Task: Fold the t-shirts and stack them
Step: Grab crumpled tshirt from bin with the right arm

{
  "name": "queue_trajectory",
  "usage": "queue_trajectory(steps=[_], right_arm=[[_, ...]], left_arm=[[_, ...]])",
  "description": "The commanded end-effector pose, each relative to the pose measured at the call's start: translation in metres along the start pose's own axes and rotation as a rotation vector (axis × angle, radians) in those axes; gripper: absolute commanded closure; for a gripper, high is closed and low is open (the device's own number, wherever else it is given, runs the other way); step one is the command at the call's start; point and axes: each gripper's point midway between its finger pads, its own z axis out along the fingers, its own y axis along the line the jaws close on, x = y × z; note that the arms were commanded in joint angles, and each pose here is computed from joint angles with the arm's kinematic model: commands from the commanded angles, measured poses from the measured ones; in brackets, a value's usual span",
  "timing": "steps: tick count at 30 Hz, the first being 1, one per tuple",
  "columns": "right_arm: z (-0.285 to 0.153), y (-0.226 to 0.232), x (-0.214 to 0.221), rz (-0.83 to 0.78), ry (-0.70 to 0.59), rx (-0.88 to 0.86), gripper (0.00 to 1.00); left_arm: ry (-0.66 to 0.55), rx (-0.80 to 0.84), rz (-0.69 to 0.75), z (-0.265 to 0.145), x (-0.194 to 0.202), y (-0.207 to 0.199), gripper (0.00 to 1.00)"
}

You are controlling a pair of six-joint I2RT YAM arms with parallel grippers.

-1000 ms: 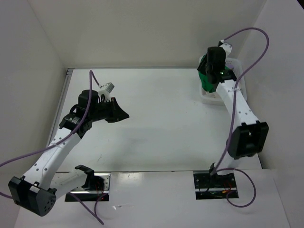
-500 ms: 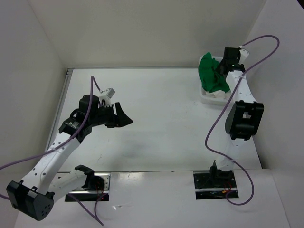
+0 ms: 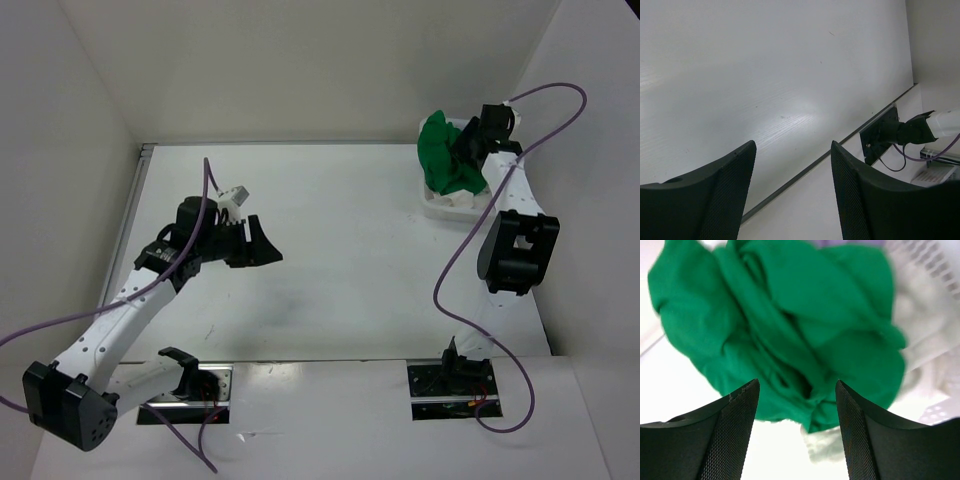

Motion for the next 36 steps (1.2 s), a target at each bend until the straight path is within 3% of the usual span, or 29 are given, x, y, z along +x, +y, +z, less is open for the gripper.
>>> queue_trajectory(steps=[1, 5, 13, 16, 17, 19, 24, 30, 36], right_arm=[[0.000, 0.018, -0.003, -0.004, -0.002, -0.111, 0.32], [0.007, 0.013, 0.006, 0.005, 0.010, -0.094, 0.32], [0.018, -0.003, 0.014, 0.031, 0.007, -0.041, 0.51], [0.023, -0.008, 0.013, 0.037, 0.006, -0.033, 0.50], [0.026, -0.009, 0.017, 0.036, 0.014, -0.029, 0.44], [0.025, -0.006, 0.014, 0.037, 0.010, -0.041, 0.45], [0.020, 0.002, 0.002, 0.062, -0.027, -0.071, 0.78], [-0.048, 0.024, -0.059, 0.118, -0.199, -0.156, 1.00], [-0.193, 0.064, -0.132, 0.133, -0.422, -0.387, 1.00]], left_arm=[[-0.025, 0.017, 0.048, 0.002, -0.008, -0.003, 0.31], [-0.029, 0.008, 0.048, 0.002, -0.008, -0.002, 0.31], [-0.038, -0.008, 0.047, 0.003, -0.010, 0.001, 0.31], [-0.038, -0.008, 0.047, 0.003, -0.010, 0.001, 0.31], [-0.038, -0.008, 0.047, 0.003, -0.010, 0.001, 0.31], [-0.031, -0.012, 0.043, 0.004, -0.007, 0.003, 0.31], [-0.043, -0.016, 0.047, 0.004, -0.010, 0.004, 0.31], [-0.071, -0.023, 0.056, 0.000, -0.020, -0.001, 0.31], [-0.115, 0.017, 0.064, -0.004, -0.040, -0.018, 0.28]])
